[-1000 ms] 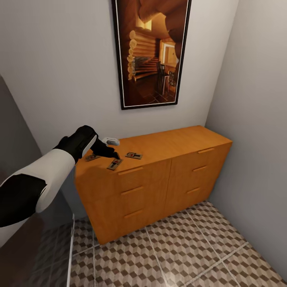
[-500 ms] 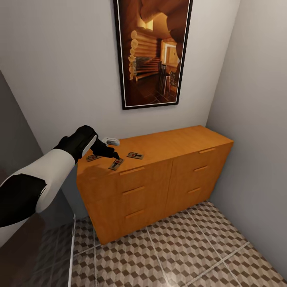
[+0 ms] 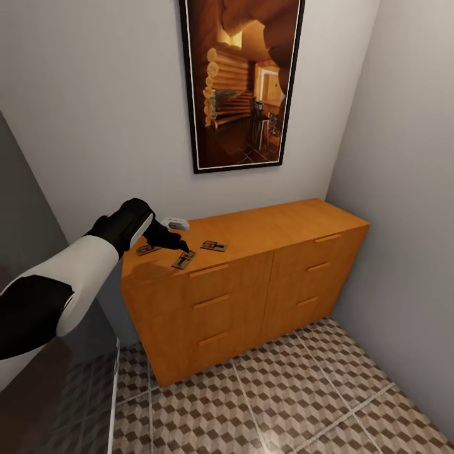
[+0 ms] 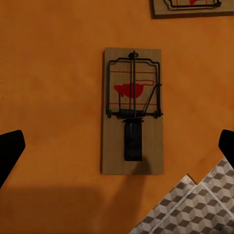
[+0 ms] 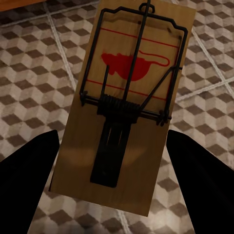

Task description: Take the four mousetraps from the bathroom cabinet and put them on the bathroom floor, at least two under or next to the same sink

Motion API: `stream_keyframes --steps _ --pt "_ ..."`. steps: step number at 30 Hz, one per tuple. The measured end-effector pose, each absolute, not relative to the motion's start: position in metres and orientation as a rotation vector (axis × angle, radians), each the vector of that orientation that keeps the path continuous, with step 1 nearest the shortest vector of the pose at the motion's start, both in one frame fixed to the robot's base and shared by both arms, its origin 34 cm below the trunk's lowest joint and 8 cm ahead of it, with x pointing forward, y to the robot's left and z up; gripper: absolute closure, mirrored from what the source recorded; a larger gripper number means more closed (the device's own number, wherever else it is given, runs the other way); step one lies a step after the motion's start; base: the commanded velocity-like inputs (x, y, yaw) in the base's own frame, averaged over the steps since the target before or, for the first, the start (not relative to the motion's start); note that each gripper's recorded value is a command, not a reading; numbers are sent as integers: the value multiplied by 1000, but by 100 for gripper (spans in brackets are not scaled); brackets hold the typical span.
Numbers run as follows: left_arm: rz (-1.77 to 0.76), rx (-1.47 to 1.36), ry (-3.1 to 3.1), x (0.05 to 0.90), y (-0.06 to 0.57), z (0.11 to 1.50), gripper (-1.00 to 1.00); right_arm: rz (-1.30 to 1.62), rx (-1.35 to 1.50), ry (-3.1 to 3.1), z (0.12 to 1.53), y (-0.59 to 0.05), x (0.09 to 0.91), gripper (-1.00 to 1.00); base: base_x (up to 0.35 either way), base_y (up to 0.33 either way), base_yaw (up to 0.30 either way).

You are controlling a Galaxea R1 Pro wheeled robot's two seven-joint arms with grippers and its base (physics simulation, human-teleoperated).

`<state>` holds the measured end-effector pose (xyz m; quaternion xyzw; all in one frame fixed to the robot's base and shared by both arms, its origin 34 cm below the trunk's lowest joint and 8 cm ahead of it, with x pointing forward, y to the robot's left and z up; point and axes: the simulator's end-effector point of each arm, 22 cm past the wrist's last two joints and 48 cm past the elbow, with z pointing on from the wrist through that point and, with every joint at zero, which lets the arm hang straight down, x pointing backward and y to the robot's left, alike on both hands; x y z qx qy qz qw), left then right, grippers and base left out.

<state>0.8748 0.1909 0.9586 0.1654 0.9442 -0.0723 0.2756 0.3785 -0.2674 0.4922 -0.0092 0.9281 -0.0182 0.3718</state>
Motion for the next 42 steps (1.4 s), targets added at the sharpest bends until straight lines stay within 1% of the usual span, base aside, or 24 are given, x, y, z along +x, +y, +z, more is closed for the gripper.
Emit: stream_keyframes --steps 15,22,29,42 --pt "-196 443 2556 875 192 948 -100 -45 -25 2389 490 -266 375 100 0 0 0" --pt "-157 469 2566 874 194 943 -100 -44 -25 2390 490 -266 375 100 3 0 0" --pt "-149 475 2566 873 194 943 -100 -44 -25 2390 490 -266 375 100 120 0 0" --pt "-149 476 2568 873 194 942 -100 -44 -25 2391 489 -266 375 100 10 -2 0"
